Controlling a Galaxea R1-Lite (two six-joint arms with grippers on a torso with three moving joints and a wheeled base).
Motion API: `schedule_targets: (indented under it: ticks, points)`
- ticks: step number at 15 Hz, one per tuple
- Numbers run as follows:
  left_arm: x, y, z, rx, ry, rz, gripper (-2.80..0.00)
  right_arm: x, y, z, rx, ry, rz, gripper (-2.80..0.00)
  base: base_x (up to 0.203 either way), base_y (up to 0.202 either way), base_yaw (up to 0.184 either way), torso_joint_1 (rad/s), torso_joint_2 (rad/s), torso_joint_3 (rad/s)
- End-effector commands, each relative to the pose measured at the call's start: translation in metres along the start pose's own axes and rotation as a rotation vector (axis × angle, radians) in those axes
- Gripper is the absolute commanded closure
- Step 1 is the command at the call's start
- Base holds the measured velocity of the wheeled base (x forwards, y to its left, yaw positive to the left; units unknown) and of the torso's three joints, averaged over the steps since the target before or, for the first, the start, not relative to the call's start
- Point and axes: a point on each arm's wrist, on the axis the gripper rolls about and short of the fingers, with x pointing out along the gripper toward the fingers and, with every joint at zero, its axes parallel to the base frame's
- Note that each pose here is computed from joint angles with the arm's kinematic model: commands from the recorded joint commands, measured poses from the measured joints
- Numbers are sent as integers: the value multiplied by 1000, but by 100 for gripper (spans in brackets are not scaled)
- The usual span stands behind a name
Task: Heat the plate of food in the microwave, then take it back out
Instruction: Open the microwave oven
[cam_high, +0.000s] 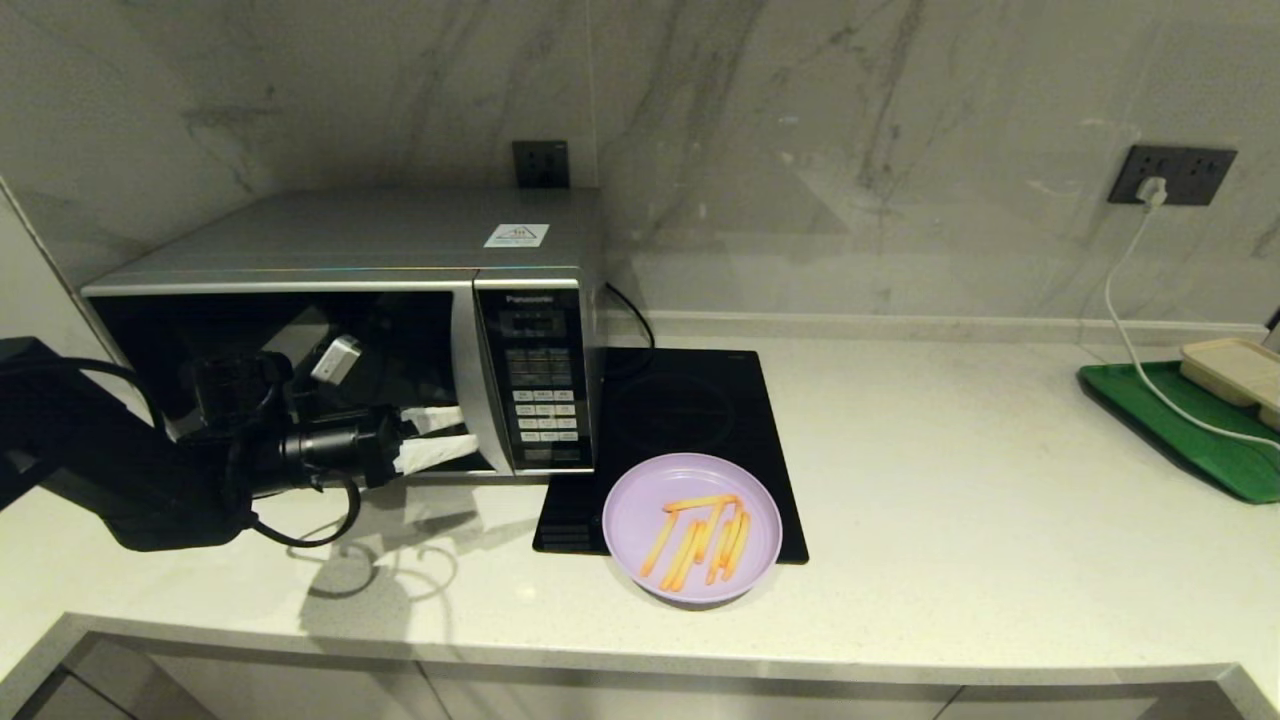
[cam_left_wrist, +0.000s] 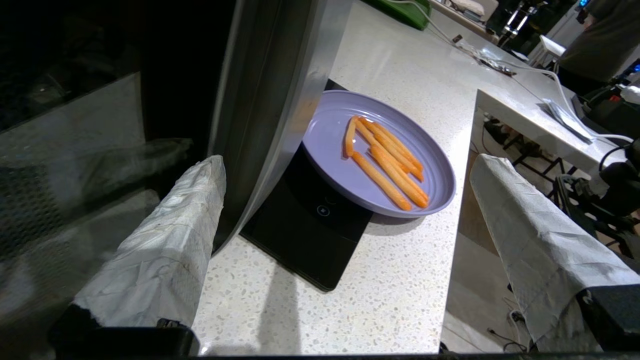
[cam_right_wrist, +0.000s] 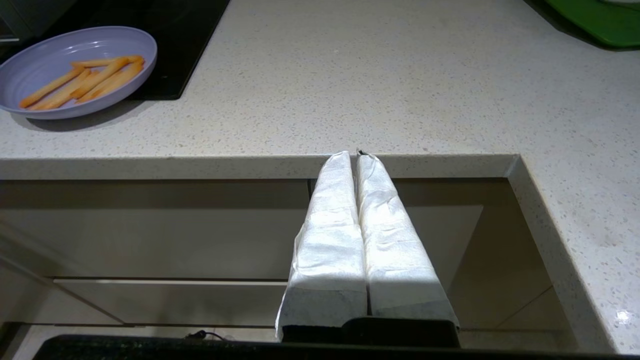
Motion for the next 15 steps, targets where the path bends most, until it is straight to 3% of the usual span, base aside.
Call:
schedule_targets:
  ticks: [1, 9, 15]
  points:
    - [5, 1, -3, 7, 1, -18, -280, 0, 0, 0, 1, 2, 1, 0, 0, 0, 0, 0, 0, 0]
    - [21, -10, 3, 38, 7, -72, -280, 0, 0, 0, 1, 1, 1, 0, 0, 0, 0, 0, 0, 0]
    - [14, -39, 1, 4, 19, -92, -280, 0, 0, 0, 1, 1, 1, 0, 0, 0, 0, 0, 0, 0]
